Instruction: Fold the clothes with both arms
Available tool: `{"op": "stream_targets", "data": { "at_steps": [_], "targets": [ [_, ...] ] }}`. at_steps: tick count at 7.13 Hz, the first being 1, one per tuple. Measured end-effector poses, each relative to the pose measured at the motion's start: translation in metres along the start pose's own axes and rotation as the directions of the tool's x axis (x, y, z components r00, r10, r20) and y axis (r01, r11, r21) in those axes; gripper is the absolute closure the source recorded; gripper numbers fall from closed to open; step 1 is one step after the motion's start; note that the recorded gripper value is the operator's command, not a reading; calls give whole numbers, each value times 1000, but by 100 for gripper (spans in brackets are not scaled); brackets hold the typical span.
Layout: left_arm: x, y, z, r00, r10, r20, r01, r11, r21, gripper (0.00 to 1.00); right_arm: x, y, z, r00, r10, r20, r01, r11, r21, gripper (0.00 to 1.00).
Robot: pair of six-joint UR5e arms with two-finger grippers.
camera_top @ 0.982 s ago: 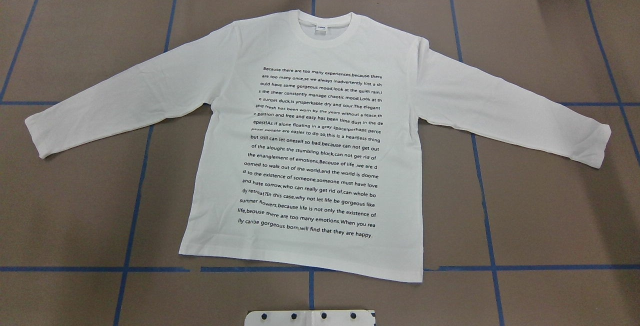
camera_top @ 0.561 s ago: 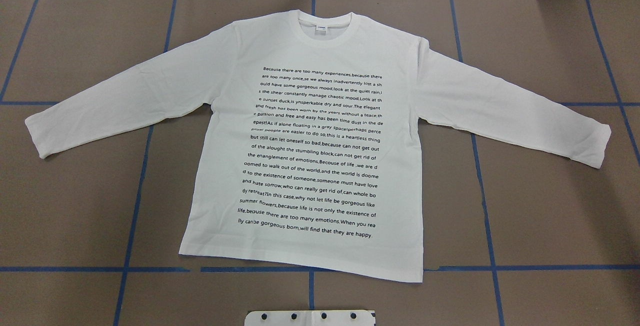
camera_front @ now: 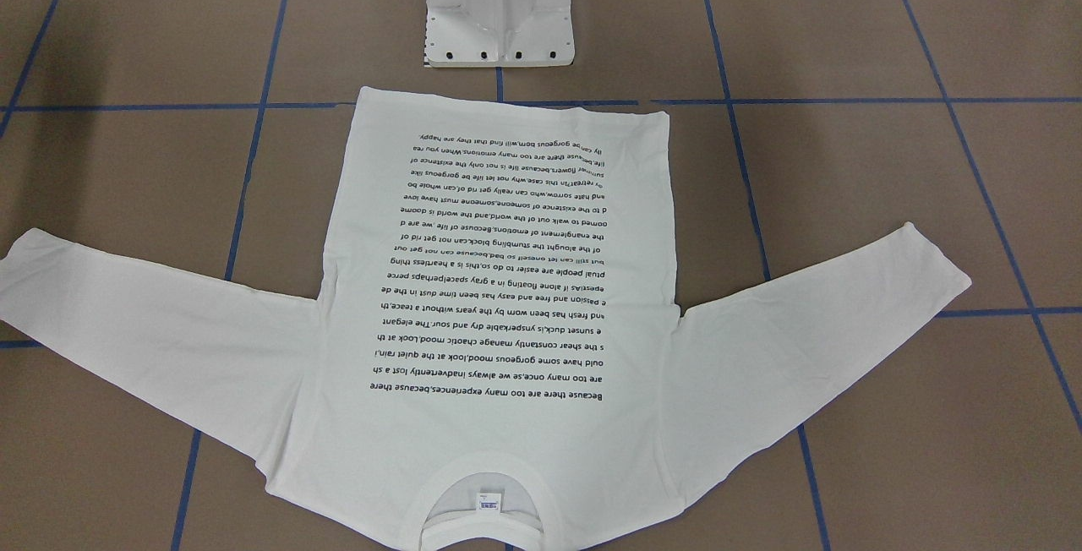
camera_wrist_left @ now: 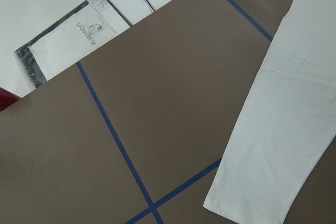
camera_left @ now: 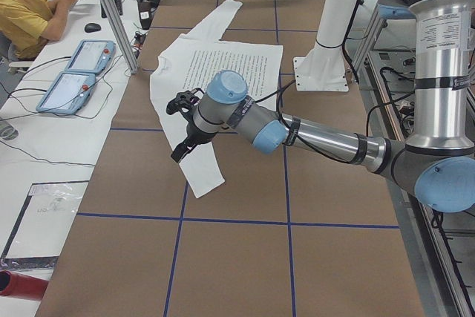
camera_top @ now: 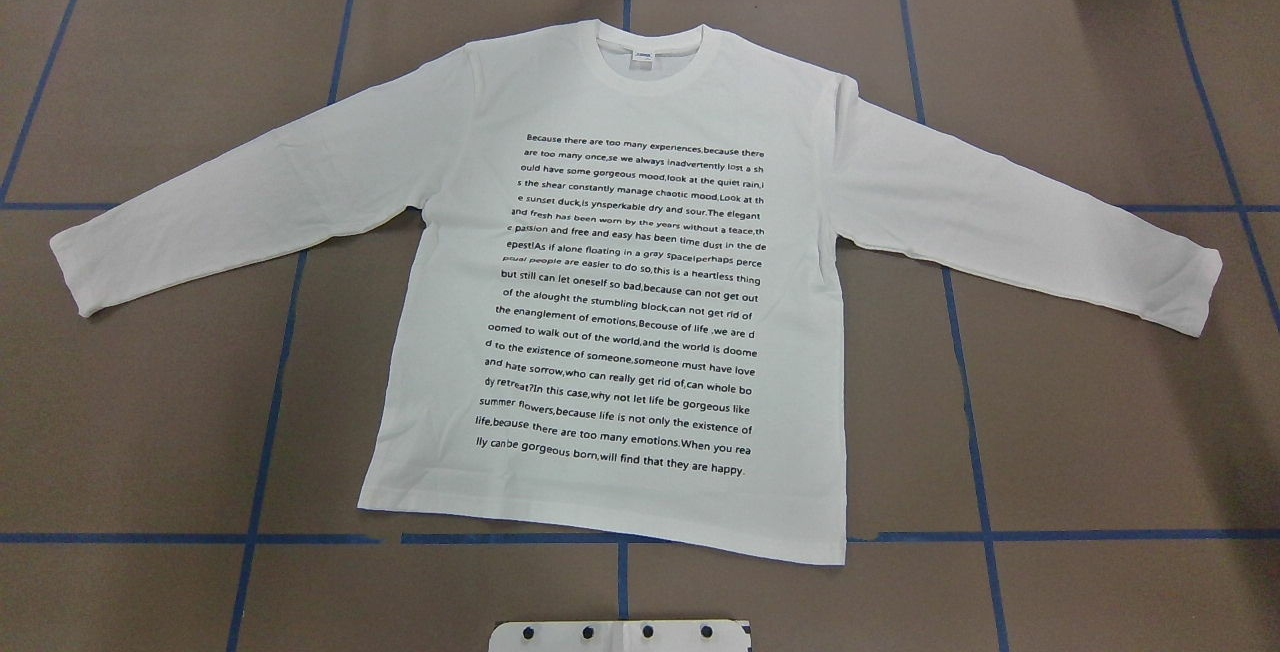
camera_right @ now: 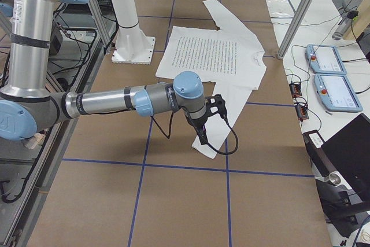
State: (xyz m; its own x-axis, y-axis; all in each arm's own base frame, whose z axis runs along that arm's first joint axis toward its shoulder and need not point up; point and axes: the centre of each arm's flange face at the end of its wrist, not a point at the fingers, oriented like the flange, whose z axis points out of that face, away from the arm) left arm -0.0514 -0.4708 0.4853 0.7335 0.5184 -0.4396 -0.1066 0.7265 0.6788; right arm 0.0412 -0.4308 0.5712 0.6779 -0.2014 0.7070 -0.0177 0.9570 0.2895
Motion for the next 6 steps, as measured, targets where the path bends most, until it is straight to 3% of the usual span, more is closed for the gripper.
{"op": "stream_targets", "data": {
  "at_steps": [3, 6],
  "targets": [
    [2, 1, -3, 1000, 6, -2, -6, 1000, 5, 0, -19, 4, 90, 986, 169, -1, -169, 981, 98, 15],
    [2, 1, -3, 1000, 10, -2, -10, 1000, 5, 0, -38, 28, 162, 970, 244, -3, -240, 959, 148, 24]
  ]
}}
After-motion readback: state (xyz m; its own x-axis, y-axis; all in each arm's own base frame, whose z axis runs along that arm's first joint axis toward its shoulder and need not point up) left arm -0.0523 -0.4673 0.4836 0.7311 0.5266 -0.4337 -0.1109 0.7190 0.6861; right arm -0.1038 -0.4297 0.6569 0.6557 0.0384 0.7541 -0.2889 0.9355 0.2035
